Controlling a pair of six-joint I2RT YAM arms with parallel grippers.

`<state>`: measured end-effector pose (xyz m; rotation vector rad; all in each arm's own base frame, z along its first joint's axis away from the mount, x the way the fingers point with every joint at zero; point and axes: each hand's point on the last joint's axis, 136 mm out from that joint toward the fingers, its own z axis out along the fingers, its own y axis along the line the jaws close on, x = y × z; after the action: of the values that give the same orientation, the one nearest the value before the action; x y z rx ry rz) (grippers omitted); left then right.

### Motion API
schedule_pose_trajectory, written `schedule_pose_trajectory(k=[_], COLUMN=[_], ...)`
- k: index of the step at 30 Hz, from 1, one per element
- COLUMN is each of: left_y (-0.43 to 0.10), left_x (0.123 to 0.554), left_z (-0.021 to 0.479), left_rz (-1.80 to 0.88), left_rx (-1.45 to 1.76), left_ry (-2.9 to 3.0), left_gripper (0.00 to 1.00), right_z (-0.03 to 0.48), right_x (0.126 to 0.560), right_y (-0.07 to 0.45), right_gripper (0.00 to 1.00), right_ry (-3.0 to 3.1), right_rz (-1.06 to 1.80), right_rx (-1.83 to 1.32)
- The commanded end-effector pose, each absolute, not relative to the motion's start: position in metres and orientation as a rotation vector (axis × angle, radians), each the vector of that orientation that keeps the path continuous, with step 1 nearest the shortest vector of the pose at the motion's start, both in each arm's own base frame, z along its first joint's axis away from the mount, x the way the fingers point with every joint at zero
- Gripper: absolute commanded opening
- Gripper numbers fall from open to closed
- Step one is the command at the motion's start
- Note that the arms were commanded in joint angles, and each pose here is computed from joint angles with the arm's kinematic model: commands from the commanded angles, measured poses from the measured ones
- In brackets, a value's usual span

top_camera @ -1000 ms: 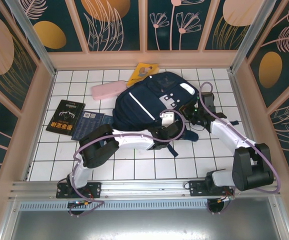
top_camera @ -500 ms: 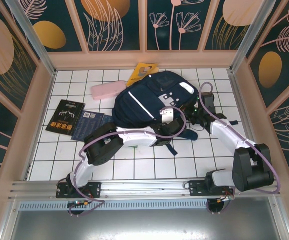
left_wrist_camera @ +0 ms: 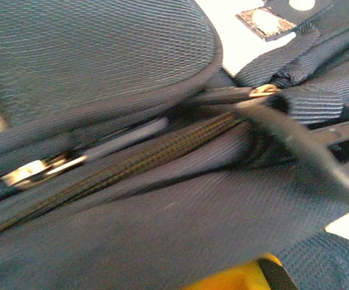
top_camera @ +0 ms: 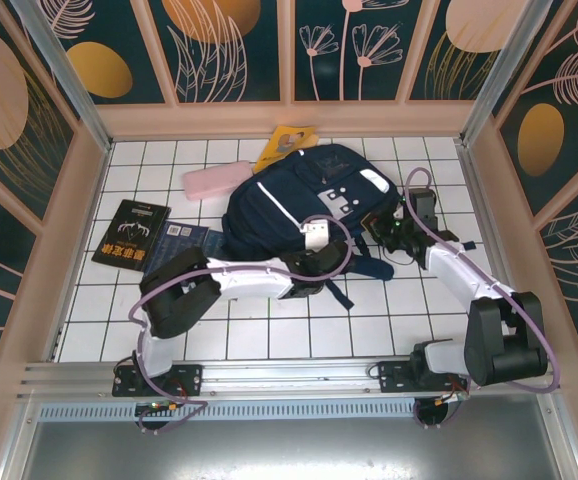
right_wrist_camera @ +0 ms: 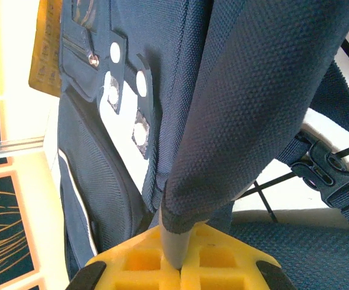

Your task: Pack the student bag

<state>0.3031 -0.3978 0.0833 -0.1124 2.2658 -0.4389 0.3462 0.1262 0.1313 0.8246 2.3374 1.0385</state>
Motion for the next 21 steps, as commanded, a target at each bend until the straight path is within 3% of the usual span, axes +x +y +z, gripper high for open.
schedule_pose_trajectory(k=[1, 21], left_y=[-0.356, -0.221], left_x=[0.303, 0.249], left_z=[0.084, 0.085], left_rz=[-0.336, -0.125], left_rx=[-0.191, -0.21], left_ry=[2.266, 2.365], left_gripper=[0.0, 0.0], right_z=[0.147, 0.137], right_x=[0.36, 0.378], right_y=[0.103, 0.049], right_gripper=[0.0, 0.0], right_ry=[2.236, 2.183], right_rz=[0.985, 0.859], right_rx=[0.819, 0.919])
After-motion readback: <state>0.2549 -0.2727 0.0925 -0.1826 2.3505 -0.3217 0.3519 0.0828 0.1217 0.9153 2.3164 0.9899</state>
